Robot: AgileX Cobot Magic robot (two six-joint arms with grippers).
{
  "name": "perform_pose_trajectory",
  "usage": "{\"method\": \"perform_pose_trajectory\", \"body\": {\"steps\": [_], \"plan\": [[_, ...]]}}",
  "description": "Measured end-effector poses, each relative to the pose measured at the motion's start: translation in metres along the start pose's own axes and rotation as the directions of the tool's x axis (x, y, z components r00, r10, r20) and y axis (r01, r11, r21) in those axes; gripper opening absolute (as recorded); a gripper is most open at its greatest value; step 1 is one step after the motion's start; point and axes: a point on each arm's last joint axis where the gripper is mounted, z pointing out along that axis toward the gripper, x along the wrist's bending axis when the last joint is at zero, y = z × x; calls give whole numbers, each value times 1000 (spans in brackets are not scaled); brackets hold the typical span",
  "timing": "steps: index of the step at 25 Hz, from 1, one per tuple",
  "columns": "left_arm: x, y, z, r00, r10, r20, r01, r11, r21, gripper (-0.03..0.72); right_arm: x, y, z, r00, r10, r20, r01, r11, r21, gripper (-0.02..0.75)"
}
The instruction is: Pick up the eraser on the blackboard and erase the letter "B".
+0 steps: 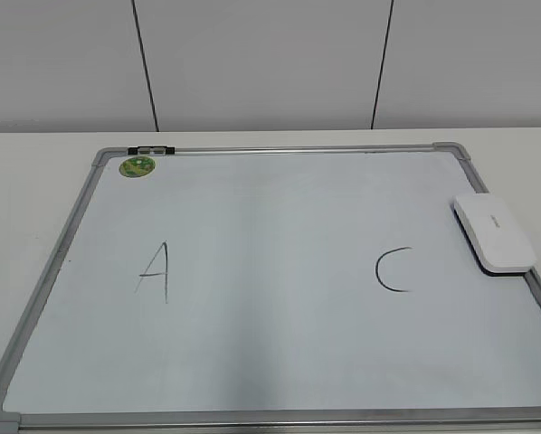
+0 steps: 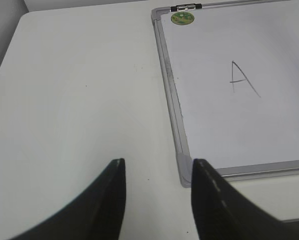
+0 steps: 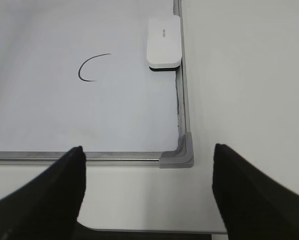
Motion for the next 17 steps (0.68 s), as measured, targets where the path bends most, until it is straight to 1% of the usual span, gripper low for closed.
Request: {"method": "perform_pose_trajectory", "body": {"steps": [14,17], "plan": [[0,0,0,1000,0,0,0,1000,0,314,0,0,0,1000,0,0,0,1000,0,587],[0,0,0,1000,0,0,0,1000,0,300,0,0,0,1000,0,0,0,1000,0,587]]}}
